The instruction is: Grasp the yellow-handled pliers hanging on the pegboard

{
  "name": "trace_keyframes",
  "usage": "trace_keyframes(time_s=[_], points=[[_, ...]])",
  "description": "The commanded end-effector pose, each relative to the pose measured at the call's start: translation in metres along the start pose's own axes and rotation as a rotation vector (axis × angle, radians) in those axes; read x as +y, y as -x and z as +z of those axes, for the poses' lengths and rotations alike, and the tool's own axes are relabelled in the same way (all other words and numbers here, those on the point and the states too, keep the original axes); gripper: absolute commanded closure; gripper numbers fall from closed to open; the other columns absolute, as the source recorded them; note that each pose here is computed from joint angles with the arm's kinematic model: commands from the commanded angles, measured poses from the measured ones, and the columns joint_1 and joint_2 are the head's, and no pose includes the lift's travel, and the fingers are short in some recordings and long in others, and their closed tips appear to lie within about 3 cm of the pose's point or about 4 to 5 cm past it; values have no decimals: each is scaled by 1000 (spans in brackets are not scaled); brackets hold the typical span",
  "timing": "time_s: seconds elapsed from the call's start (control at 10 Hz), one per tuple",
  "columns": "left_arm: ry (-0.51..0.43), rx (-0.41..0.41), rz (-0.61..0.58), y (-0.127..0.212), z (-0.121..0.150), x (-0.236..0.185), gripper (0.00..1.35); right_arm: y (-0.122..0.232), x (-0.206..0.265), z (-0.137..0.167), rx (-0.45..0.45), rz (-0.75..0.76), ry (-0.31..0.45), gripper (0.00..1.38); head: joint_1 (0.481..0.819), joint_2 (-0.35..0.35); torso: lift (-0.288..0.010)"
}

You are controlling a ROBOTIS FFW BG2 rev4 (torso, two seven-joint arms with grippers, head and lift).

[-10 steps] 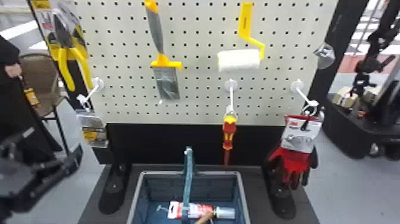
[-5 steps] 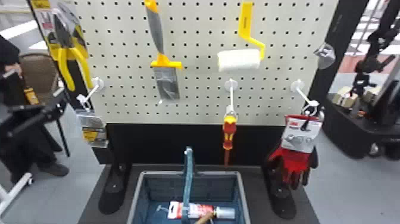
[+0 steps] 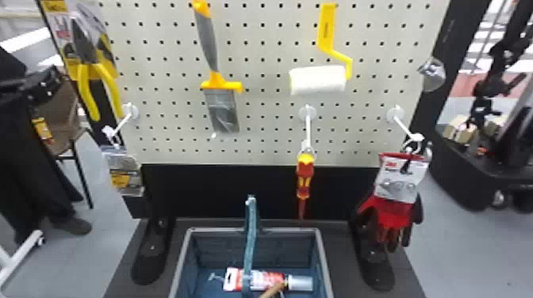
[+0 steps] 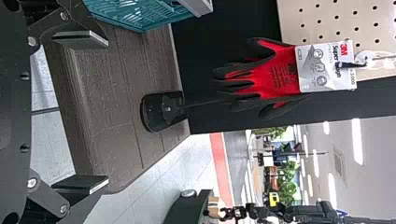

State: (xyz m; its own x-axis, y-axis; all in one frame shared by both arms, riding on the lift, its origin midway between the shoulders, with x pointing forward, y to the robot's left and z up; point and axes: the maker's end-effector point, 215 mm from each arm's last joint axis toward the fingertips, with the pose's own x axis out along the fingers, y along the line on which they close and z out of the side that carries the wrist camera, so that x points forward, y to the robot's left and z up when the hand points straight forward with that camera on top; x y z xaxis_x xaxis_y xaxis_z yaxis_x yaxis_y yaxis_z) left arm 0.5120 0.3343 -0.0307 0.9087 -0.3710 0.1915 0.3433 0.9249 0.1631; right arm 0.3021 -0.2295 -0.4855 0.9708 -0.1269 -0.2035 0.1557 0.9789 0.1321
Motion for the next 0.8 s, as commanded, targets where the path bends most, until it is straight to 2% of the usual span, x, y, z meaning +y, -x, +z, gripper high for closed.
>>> trace_keyframes(time_s=[0.0, 0.3, 0.4, 0.6, 0.7], points=[[75, 51, -69, -15, -9, 19, 279, -2, 1, 2, -5, 2, 3, 257, 549, 0, -100], [263, 131, -278, -27, -51, 28, 280, -3, 2, 1, -3, 4, 4, 257, 549, 0, -100], [281, 126, -374, -36, -47, 14, 279, -5, 2, 1, -5, 5, 4, 257, 549, 0, -100], [389, 69, -586, -48, -36, -25, 280, -8, 8, -1, -3, 14, 1, 257, 549, 0, -100], [390, 60, -626, -49, -27, -32, 280, -9, 9, -2, -2, 15, -1, 257, 549, 0, -100]])
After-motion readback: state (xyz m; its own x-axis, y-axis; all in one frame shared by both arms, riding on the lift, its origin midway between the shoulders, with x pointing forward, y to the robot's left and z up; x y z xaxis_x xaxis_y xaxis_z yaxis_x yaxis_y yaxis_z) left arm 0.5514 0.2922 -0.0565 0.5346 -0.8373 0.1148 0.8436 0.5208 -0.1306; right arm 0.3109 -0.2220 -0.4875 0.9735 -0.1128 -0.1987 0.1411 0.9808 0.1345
